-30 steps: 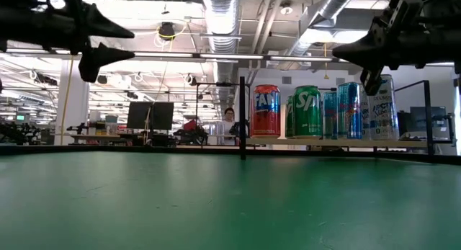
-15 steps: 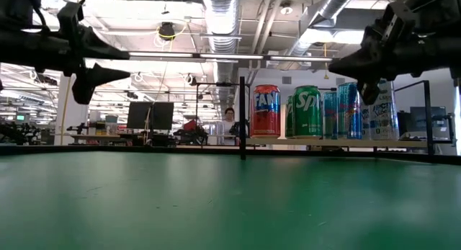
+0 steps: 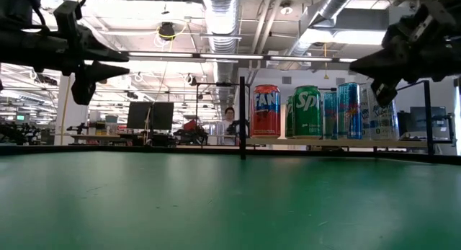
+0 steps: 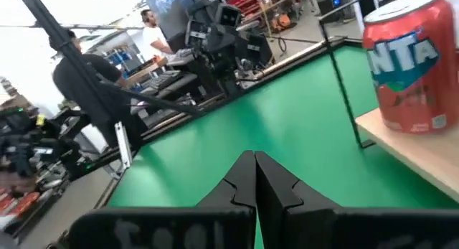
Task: Place canned beverage on shelf
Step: Return to Home Position
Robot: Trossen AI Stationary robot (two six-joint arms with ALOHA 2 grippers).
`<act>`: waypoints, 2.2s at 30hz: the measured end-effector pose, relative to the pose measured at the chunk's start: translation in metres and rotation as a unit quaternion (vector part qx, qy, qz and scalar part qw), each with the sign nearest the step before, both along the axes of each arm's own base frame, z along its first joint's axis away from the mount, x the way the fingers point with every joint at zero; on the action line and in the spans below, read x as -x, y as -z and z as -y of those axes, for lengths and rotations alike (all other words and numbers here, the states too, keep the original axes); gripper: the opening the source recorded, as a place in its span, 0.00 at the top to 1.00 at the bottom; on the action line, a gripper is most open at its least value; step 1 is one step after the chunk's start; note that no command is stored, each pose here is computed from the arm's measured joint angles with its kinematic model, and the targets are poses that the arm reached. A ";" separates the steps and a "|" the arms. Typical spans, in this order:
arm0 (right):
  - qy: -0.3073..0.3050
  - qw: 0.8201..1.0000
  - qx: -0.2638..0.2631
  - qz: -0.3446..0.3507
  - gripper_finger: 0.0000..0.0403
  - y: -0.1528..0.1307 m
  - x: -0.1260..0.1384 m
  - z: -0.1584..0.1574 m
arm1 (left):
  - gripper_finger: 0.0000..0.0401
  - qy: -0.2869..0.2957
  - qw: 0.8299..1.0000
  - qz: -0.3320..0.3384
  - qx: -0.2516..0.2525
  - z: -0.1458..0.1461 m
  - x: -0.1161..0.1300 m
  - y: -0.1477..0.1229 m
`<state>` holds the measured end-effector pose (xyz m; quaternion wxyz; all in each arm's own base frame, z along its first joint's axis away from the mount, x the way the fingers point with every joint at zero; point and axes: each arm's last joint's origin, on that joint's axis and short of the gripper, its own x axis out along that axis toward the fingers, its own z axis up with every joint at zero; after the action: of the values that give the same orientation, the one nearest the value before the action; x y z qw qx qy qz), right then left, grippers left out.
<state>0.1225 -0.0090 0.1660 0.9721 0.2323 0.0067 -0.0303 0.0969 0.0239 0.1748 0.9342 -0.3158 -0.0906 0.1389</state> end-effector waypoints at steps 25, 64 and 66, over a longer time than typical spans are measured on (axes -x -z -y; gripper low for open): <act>0.005 0.989 0.016 -0.150 0.92 0.010 0.019 -0.001 | 1.00 0.065 0.997 -0.039 -0.022 0.004 0.001 0.007; 0.005 0.989 0.015 -0.150 0.92 0.011 0.019 -0.001 | 1.00 0.039 0.997 -0.057 -0.030 0.003 0.002 0.006; 0.005 0.989 0.015 -0.150 0.92 0.011 0.019 -0.001 | 1.00 0.039 0.997 -0.057 -0.030 0.003 0.002 0.006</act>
<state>0.1037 -0.0078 0.1552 0.9633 0.2104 0.1512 -0.0698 0.0954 0.0213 0.1684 0.9516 -0.2825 -0.0292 0.1177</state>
